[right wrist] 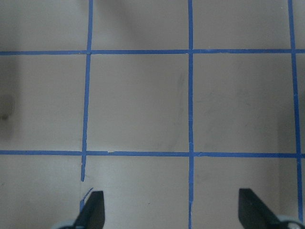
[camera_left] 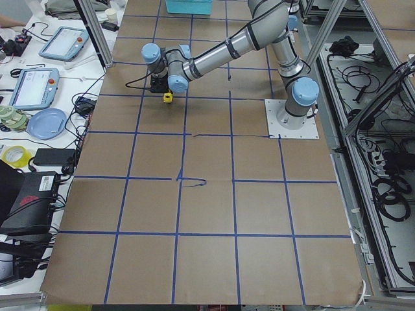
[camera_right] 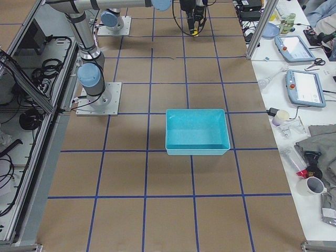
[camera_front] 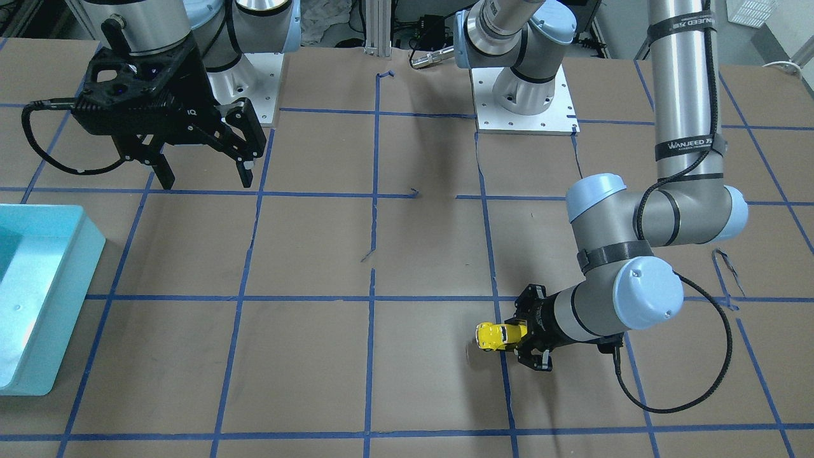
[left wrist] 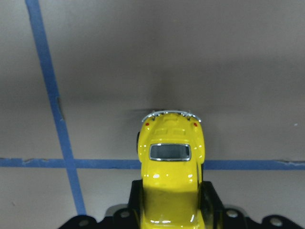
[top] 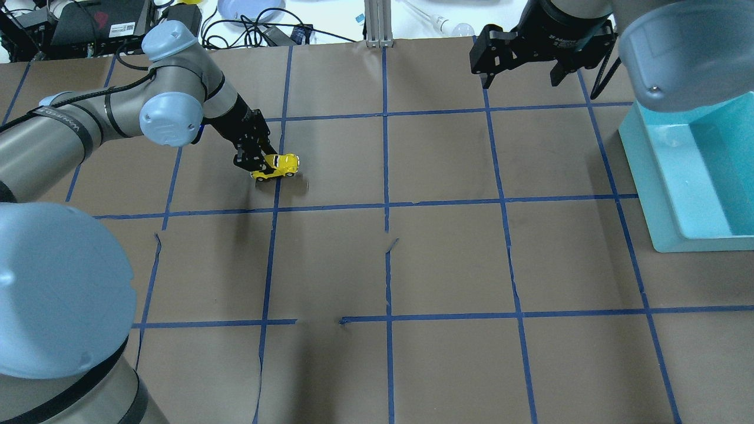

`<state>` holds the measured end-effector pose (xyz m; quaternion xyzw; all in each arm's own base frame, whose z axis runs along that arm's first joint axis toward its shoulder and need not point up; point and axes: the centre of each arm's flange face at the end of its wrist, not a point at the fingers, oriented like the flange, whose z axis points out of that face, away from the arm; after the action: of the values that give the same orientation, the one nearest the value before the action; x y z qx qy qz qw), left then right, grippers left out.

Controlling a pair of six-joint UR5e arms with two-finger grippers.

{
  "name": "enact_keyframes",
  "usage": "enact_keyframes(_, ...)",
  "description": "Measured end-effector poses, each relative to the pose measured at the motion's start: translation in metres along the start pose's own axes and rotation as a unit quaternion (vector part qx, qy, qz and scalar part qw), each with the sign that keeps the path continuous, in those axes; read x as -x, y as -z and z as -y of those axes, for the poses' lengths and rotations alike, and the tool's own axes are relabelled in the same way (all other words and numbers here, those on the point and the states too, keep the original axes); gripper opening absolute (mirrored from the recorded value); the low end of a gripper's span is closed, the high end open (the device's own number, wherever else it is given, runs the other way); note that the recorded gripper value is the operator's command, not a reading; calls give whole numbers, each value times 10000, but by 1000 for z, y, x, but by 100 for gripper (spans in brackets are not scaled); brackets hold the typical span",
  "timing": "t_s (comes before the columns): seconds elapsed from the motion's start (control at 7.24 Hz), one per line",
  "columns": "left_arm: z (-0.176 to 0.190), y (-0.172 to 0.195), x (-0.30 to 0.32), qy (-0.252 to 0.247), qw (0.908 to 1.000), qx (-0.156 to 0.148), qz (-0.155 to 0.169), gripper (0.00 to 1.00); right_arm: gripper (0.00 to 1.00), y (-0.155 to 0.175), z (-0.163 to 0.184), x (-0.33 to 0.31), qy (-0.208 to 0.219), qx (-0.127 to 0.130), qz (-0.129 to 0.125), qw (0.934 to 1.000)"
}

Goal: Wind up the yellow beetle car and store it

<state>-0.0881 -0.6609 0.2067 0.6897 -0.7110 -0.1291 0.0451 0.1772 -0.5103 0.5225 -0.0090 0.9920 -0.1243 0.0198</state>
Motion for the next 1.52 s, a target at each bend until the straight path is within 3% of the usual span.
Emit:
enact_keyframes(0.41,8,-4,-8,-9,10000,37,66,0,100,1,0,0,8,-17,-12,10000)
enact_keyframes(0.83,48,0,-10,-97,9998,75,163,0,100,0,0,0,1,-13,-12,10000)
enact_keyframes(1.52,82,5,-13,-119,9995,-184,231,0,100,1,0,-1,12,-16,-21,10000)
